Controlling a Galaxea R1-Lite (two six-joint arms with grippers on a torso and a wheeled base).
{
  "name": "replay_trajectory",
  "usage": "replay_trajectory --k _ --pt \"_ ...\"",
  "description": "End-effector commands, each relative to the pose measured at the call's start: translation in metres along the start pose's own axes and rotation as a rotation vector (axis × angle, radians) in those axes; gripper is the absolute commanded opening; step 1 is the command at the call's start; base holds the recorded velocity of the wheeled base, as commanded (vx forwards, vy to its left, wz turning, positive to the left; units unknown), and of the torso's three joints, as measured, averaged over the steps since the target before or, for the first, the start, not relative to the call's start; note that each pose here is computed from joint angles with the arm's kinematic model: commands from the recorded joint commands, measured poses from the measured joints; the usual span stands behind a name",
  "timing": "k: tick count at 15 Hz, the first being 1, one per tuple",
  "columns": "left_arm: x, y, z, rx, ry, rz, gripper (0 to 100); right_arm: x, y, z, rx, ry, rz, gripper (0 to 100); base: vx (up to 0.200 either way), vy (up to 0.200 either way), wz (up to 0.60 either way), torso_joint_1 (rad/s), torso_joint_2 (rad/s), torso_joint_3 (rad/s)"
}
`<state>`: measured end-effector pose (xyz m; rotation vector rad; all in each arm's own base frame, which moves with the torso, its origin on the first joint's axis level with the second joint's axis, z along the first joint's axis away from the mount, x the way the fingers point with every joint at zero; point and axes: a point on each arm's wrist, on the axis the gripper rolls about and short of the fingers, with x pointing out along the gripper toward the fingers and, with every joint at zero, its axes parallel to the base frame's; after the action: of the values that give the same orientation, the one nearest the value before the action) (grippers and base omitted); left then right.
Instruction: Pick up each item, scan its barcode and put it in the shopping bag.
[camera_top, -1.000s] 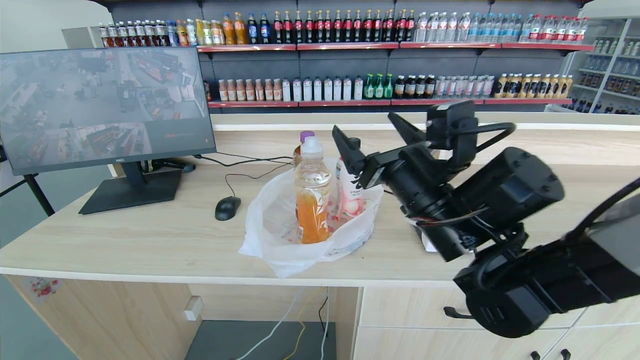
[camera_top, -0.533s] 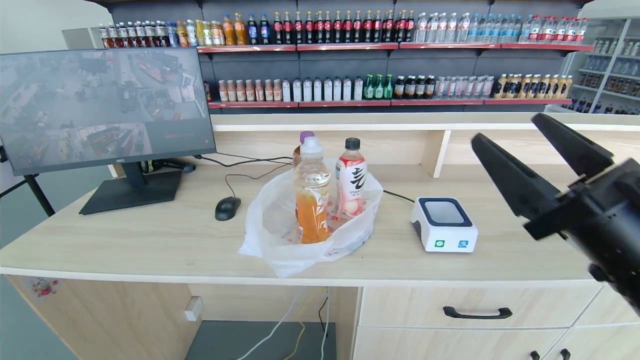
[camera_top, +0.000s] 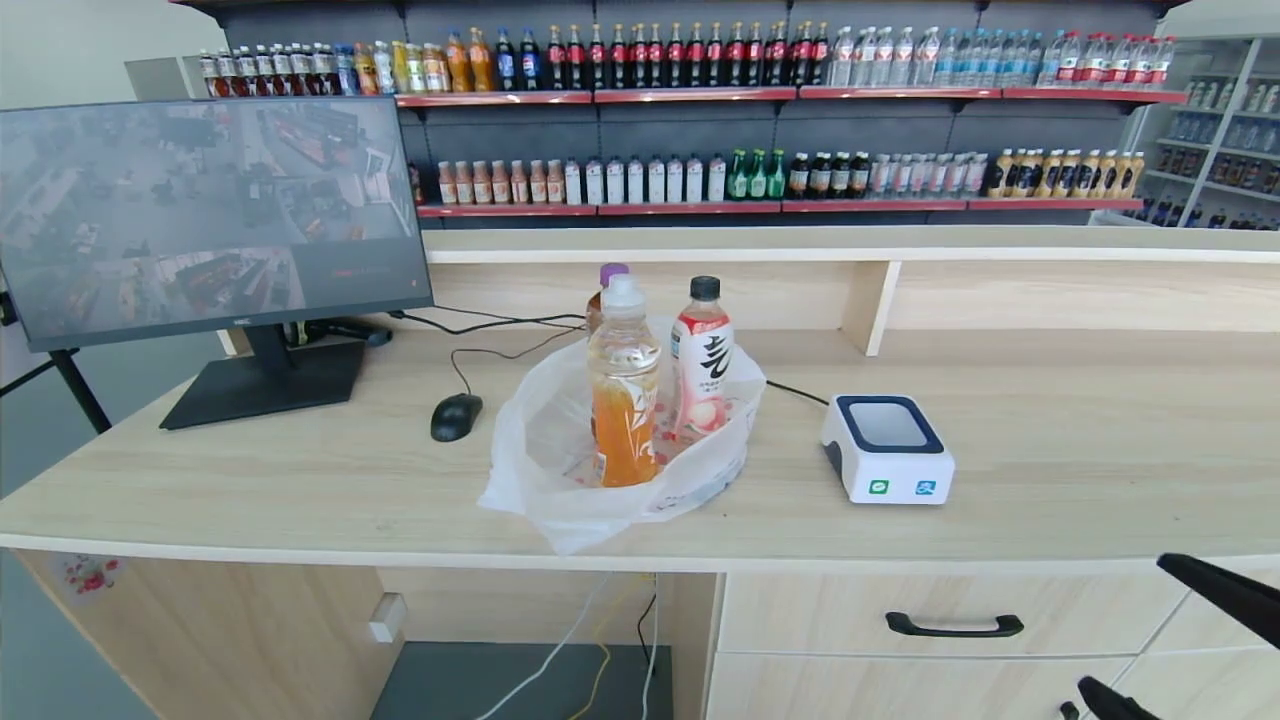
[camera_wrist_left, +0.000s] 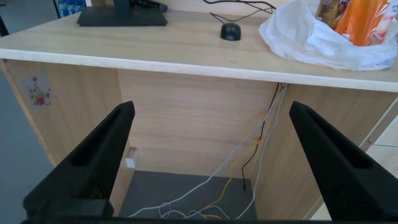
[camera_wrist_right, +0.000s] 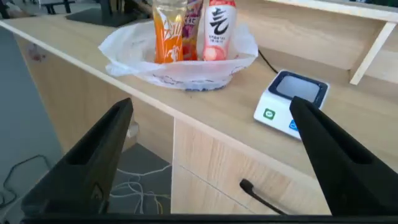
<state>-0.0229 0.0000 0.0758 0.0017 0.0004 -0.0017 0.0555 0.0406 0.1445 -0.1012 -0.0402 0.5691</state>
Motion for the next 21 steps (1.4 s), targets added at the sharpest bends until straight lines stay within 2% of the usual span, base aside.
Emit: replay_trajectory --k 1,3,6,7,8,10,12,14,15,16,18,21 --pt "0.000 0.000 0.000 0.000 0.000 0.000 100 -0.057 -0.001 -0.029 -0.038 -0.007 0.060 100 0.000 0.000 0.00 0.000 0.00 0.000" --pt "0.000 0.000 0.000 0.003 0.000 0.000 100 -0.078 -0.001 -0.052 -0.045 0.028 0.064 100 0.000 0.000 0.00 0.000 0.00 0.000" --pt "0.000 0.000 0.000 0.001 0.000 0.000 100 -0.089 -0.001 -0.061 -0.028 0.051 0.081 100 0.000 0.000 0.00 0.000 0.00 0.000" --pt "0.000 0.000 0.000 0.001 0.000 0.002 100 -0.089 0.000 -0.061 -0.026 0.061 0.051 100 0.000 0.000 0.00 0.000 0.00 0.000" --pt "0.000 0.000 0.000 0.001 0.000 0.000 100 -0.088 0.002 -0.061 -0.023 0.086 -0.030 100 0.000 0.000 0.00 0.000 0.00 0.000" --pt "0.000 0.000 0.000 0.001 0.000 0.000 100 -0.083 0.006 -0.060 0.014 0.173 -0.317 100 0.000 0.000 0.00 0.000 0.00 0.000" --pt "0.000 0.000 0.000 0.000 0.000 0.000 100 -0.081 0.007 -0.059 0.028 0.205 -0.457 100 0.000 0.000 0.00 0.000 0.00 0.000" --pt "0.000 0.000 0.000 0.000 0.000 0.000 100 -0.080 0.007 -0.059 0.061 0.209 -0.491 100 0.000 0.000 0.00 0.000 0.00 0.000" --pt "0.000 0.000 0.000 0.000 0.000 0.000 100 -0.084 0.010 -0.060 0.060 0.148 -0.510 100 0.000 0.000 0.00 0.000 0.00 0.000" --pt "0.000 0.000 0.000 0.000 0.000 0.002 100 -0.085 0.010 -0.060 0.075 0.128 -0.536 100 0.000 0.000 0.00 0.000 0.00 0.000" --pt "0.000 0.000 0.000 0.000 0.000 0.000 100 -0.084 0.009 -0.065 0.141 0.131 -0.578 100 0.000 0.000 0.00 0.000 0.00 0.000" --pt "0.000 0.000 0.000 -0.002 0.000 0.000 100 -0.084 0.009 -0.065 0.135 0.128 -0.579 100 0.000 0.000 0.00 0.000 0.00 0.000"
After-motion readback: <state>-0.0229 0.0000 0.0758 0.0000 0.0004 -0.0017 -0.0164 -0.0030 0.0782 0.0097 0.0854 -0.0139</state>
